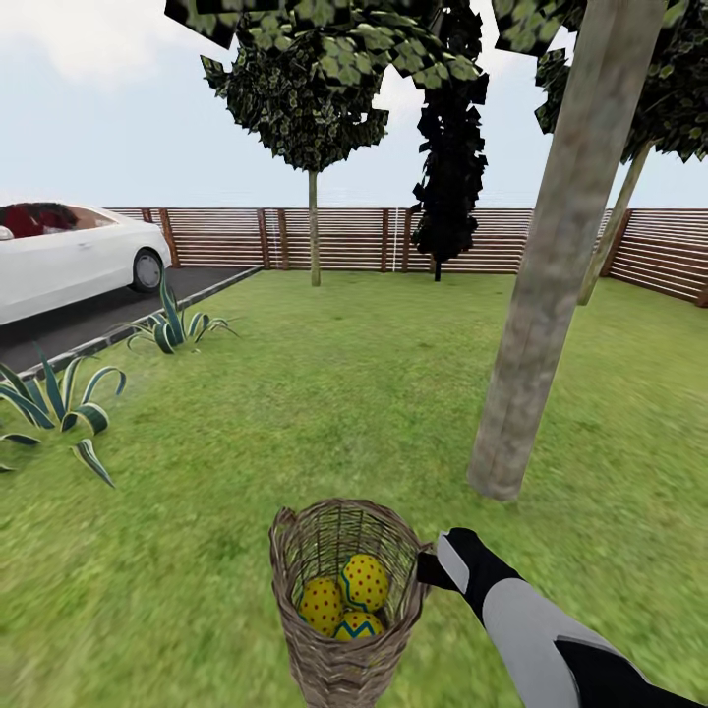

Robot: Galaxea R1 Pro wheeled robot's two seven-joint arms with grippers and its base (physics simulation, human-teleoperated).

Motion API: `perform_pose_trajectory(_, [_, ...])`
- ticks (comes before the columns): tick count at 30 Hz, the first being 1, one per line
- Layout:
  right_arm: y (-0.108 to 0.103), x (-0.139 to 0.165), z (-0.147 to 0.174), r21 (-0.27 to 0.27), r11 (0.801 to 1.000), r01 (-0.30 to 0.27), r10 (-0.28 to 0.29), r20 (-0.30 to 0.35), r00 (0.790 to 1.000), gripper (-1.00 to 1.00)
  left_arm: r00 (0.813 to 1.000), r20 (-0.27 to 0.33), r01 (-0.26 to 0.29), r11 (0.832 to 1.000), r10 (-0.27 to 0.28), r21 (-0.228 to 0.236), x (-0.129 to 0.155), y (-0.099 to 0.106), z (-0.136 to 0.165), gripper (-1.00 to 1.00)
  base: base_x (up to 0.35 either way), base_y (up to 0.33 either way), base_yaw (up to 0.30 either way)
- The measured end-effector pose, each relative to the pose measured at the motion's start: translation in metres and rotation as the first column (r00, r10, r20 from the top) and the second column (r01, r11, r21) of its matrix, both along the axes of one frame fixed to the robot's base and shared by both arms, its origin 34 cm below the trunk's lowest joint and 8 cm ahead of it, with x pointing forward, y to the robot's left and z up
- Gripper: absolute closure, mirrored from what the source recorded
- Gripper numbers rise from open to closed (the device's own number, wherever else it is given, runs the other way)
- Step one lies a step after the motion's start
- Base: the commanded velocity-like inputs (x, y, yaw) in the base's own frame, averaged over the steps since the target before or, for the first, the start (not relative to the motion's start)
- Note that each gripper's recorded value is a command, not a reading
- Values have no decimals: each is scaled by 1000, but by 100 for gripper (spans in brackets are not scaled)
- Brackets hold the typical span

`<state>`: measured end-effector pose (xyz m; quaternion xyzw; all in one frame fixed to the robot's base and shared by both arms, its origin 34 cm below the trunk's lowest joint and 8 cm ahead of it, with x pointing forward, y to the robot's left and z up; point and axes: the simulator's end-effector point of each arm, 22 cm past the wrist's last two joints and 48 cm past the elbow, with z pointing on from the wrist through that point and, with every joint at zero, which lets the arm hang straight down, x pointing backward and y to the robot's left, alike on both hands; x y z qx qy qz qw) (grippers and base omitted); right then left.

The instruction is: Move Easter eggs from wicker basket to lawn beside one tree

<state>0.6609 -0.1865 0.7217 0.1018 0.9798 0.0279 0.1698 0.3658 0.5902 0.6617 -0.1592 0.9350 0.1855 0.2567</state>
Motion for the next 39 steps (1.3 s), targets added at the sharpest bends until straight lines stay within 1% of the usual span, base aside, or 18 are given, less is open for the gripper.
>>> perform_pose_trajectory(16, [0,-3,20,-1,1000,-1,1,0,1000,100,1000,1,4,1000,-4,-4,-2,-1,20,-100,0,0,0])
perform_pose_trajectory(24, [0,-5,28,0,1000,0,0,-2,1000,100,1000,5,13,1000,-13,-18,-3,-5,27,-100,0,0,0])
perform_pose_trajectory(26, [0,-5,28,-1,1000,-1,1,-1,1000,100,1000,18,17,1000,-17,-11,0,-4,29,-100,0,0,0])
perform_pose_trajectory(27, [0,-5,28,-1,1000,-1,1,-1,1000,100,999,37,25,1000,-25,-2,5,-3,33,-100,44,0,0])
perform_pose_trajectory(29, [1,-5,29,0,1000,-1,1,0,1000,100,998,61,35,999,-35,10,10,-2,37,-100,200,0,0])
perform_pose_trajectory(31, [0,-5,29,0,1000,0,0,1,1000,100,997,69,38,999,-39,16,11,-1,38,-100,301,0,0])
perform_pose_trajectory(37, [-2,-4,30,-3,1000,2,-2,4,1000,100,997,71,40,999,-41,20,12,-1,39,-100,333,3,0])
perform_pose_trajectory(38, [-2,-3,30,0,1000,6,-6,8,1000,100,997,71,40,999,-41,20,12,-1,39,-100,329,78,0])
perform_pose_trajectory(39, [-3,1,31,1,1000,18,-18,32,999,100,997,71,40,999,-41,20,12,0,39,-100,319,130,0])
